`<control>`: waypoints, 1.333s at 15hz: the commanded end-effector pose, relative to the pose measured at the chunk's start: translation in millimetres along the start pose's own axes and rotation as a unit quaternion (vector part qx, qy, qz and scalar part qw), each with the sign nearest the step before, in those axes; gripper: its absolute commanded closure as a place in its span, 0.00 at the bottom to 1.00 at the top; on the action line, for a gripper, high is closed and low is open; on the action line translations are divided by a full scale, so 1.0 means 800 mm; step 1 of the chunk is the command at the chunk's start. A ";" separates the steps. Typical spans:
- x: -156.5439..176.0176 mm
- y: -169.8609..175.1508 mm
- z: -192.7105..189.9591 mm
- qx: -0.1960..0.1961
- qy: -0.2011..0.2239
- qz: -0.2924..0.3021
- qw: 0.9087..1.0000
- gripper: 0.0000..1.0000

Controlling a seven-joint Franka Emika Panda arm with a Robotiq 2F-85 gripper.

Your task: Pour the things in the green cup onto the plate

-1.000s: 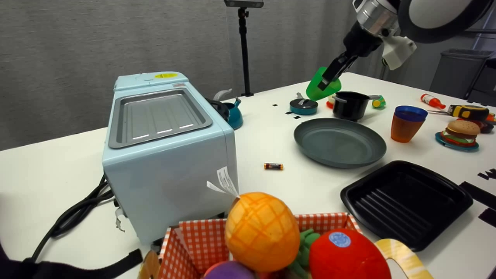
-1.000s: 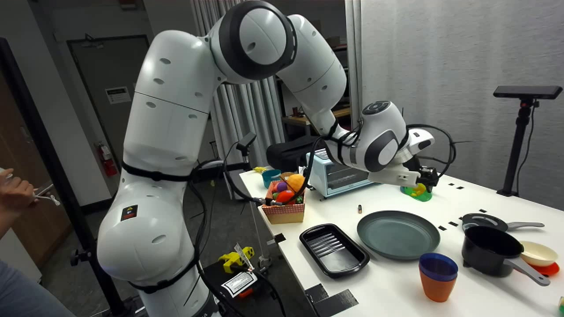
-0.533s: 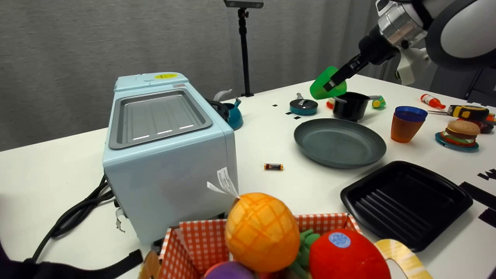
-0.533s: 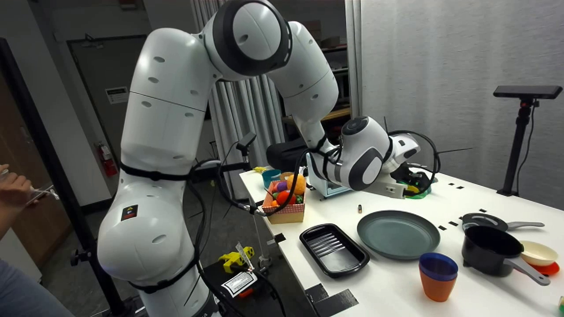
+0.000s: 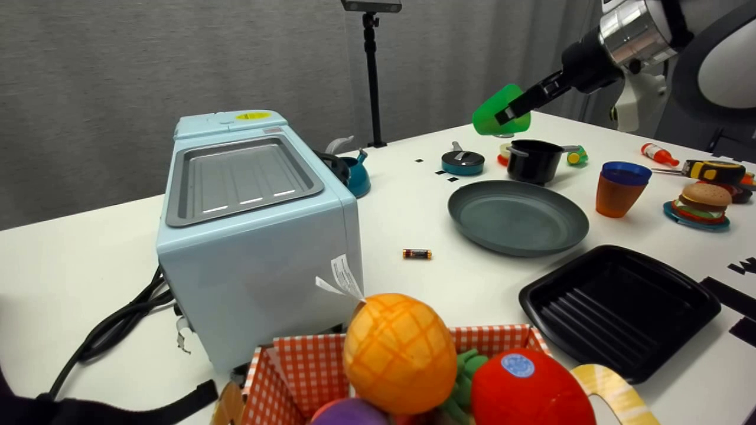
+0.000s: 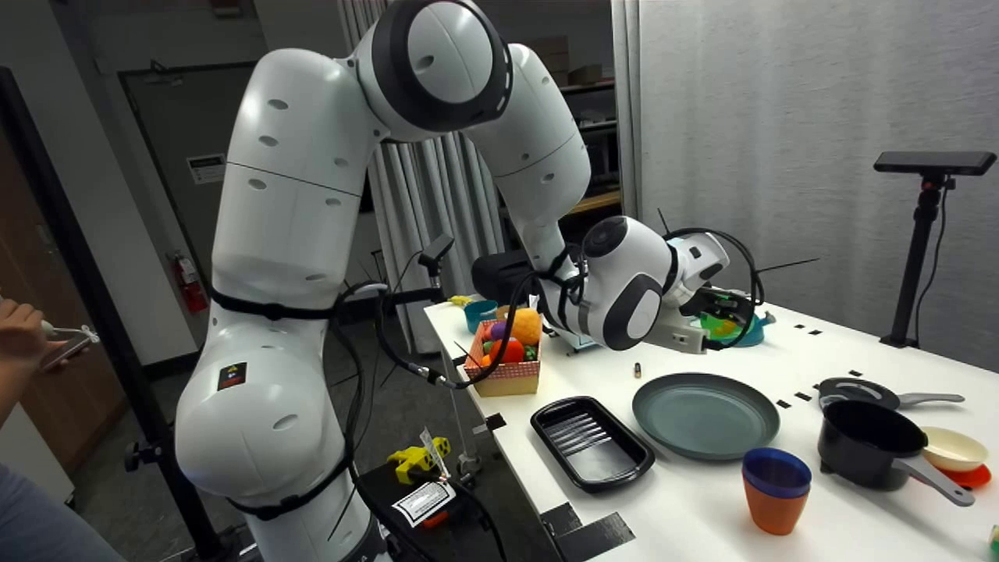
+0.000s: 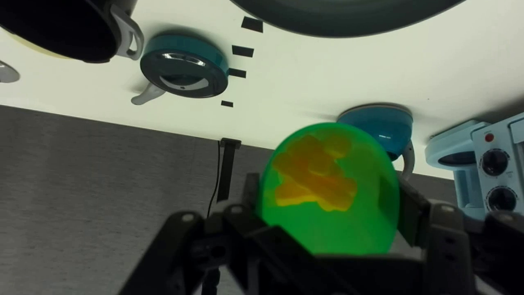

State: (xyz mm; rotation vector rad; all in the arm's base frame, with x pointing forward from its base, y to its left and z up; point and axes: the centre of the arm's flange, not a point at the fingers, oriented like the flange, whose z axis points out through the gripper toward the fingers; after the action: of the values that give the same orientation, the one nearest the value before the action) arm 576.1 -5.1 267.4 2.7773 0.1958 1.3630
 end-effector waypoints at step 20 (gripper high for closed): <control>-0.012 -0.041 -0.073 -0.053 0.202 0.029 0.978 0.50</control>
State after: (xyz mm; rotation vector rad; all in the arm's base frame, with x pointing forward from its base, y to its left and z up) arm 525.9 15.9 290.3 2.4817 0.0741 1.8320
